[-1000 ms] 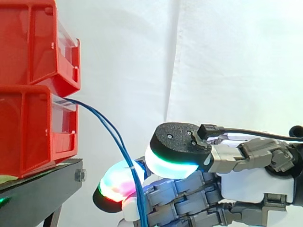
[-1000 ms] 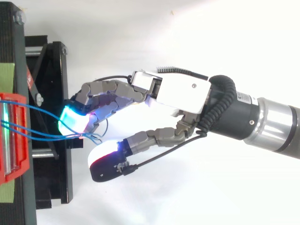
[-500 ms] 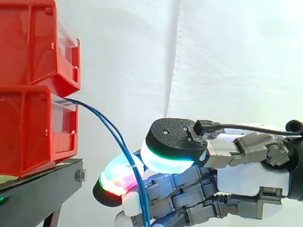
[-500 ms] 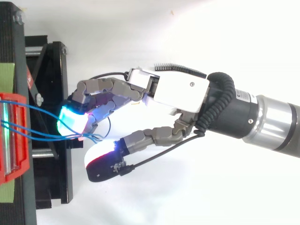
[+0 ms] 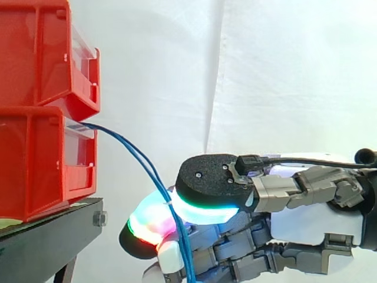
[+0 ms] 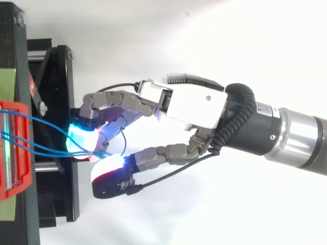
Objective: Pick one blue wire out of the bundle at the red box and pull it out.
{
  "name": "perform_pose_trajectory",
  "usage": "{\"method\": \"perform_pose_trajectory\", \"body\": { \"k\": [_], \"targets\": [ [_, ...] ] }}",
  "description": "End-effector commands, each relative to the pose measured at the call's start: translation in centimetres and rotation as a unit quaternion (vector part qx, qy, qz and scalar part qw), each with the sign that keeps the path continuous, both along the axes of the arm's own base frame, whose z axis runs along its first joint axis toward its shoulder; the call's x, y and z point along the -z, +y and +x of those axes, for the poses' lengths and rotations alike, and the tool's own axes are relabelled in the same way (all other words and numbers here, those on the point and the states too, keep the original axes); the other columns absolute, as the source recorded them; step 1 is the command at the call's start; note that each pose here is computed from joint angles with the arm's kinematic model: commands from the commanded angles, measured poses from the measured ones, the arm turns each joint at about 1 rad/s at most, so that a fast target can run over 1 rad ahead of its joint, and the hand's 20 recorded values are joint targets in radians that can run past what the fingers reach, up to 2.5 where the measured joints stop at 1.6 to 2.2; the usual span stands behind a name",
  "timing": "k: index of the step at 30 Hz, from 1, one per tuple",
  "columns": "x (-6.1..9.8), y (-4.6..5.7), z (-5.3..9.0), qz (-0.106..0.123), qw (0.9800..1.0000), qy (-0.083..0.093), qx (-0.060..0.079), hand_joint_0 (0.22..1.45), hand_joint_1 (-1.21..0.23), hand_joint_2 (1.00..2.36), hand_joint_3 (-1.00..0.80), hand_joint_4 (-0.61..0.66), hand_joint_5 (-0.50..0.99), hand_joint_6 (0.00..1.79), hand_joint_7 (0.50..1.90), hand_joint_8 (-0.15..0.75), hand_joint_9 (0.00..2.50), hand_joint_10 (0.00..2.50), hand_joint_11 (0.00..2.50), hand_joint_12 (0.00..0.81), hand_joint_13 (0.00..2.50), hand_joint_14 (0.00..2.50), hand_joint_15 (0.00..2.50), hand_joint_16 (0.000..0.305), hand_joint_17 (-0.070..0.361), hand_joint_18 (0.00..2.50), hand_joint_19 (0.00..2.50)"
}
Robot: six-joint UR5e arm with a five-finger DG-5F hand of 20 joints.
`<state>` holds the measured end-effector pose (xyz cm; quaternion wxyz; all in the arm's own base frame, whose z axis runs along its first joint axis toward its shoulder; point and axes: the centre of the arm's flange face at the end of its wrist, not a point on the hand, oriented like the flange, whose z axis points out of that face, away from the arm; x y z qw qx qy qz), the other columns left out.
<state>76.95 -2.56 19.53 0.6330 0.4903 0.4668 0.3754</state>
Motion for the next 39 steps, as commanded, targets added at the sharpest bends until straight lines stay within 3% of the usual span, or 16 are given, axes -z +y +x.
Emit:
{"method": "perform_pose_trajectory", "body": {
  "k": [1,11,16,22,28,39],
  "targets": [
    [-0.02,0.0,0.02,-0.003,1.0,-0.001,0.0,0.62,-0.79,1.01,-0.32,0.22,-0.08,0.53,1.36,0.205,0.84,0.02,0.51,0.351,0.6,0.02,0.43,0.057,0.128,0.54,0.78],
    [-0.02,0.0,0.02,-0.003,1.0,-0.001,0.0,0.59,-0.75,1.01,-0.4,0.24,-0.07,0.56,1.32,0.213,0.89,0.02,0.52,0.354,0.63,0.02,0.44,0.058,0.13,0.55,0.78],
    [-0.14,0.0,0.02,-0.003,1.0,-0.001,0.0,0.58,-0.68,1.01,-0.37,0.23,-0.08,0.67,1.15,0.226,0.94,0.02,0.55,0.362,0.67,0.02,0.46,0.058,0.131,0.57,0.78],
    [-0.21,0.0,0.06,-0.002,1.0,-0.002,0.0,0.58,-0.62,1.01,-0.36,0.24,-0.08,0.66,1.16,0.223,0.96,0.02,0.54,0.361,0.67,0.02,0.46,0.059,0.132,0.57,0.78],
    [-0.09,0.12,0.07,-0.002,1.0,-0.001,0.0,0.58,-0.62,1.01,-0.34,0.23,-0.07,0.64,1.22,0.225,0.97,0.02,0.54,0.365,0.68,0.02,0.47,0.059,0.132,0.58,0.79],
    [-0.21,0.12,0.06,-0.002,1.0,-0.002,0.0,0.57,-0.67,1.02,-0.19,0.18,-0.09,0.76,1.05,0.23,0.98,0.02,0.57,0.363,0.7,0.02,0.48,0.058,0.131,0.6,0.78]
  ]
}}
